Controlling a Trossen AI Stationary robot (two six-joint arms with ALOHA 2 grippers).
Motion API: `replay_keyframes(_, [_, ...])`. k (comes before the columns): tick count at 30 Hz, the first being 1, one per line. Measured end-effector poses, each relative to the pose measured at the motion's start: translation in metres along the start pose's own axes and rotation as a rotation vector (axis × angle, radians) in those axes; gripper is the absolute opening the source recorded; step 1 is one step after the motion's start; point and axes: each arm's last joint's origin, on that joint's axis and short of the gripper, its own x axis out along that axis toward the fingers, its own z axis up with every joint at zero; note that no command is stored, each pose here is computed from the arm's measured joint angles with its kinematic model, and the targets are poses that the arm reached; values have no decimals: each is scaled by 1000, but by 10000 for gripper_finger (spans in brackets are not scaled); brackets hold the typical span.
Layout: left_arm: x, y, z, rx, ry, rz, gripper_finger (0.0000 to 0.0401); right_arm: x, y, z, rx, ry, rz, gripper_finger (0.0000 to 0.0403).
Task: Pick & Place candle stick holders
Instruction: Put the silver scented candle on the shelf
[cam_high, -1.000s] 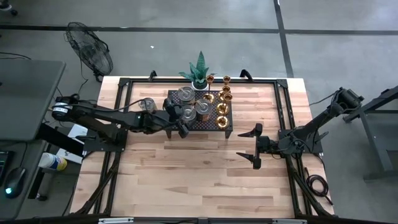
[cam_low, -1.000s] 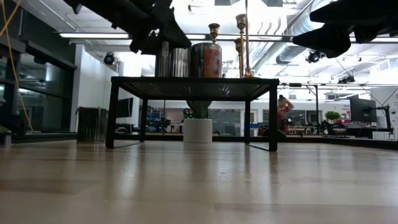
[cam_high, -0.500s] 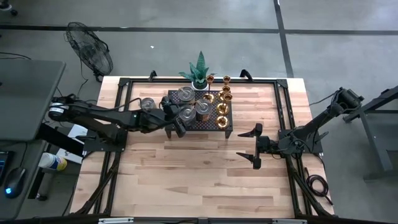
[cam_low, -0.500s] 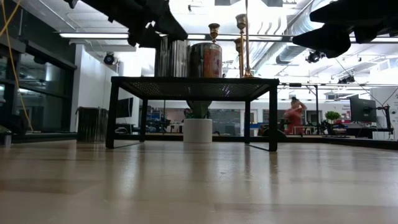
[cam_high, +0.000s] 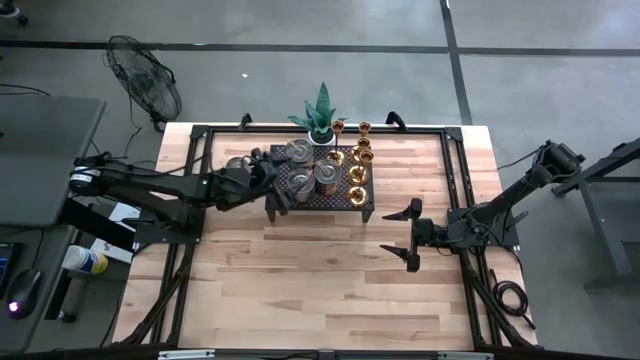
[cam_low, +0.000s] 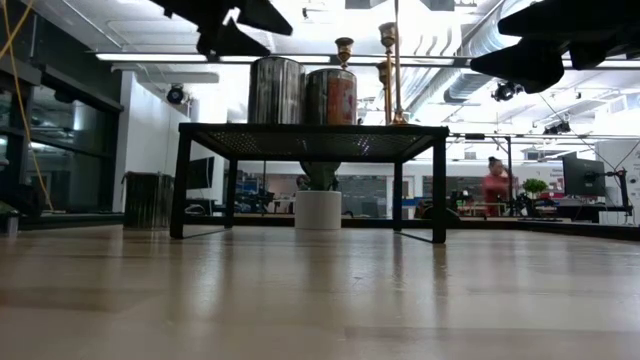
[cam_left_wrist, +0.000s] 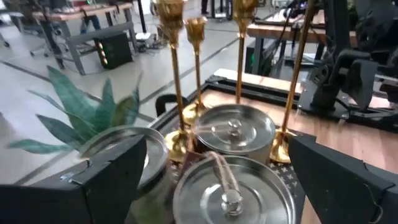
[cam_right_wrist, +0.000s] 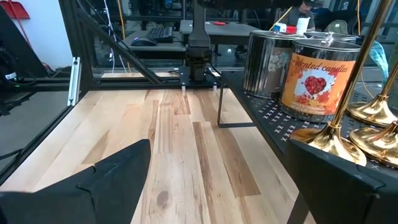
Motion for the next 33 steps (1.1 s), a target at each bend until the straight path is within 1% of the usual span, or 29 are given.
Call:
replay_keyframes(5, [-16,12,8,34,-5,72,383,0,0,0,0,0,0,362])
replay_keyframes(11, [-40,30,11,74,84,164,383,0,0,0,0,0,-1,362])
replay_keyframes(15, [-52,46,21,29,158,237,383,0,0,0,0,0,0,362])
replay_keyframes(19, [-56,64,26,-64,298,276,383,0,0,0,0,0,0,362])
replay_keyframes(23, [-51,76,21,-94,465,283,383,0,0,0,0,-1,0,362])
replay_keyframes(26, [-42,83,18,-140,585,280,383,0,0,0,0,0,0,362])
replay_keyframes(28, [-35,88,13,-157,698,282,383,0,0,0,0,0,0,362])
replay_keyframes(30, [-25,93,11,-184,780,279,383,0,0,0,0,0,0,362])
replay_keyframes(33, [-15,101,6,-181,903,304,383,0,0,0,0,0,0,362])
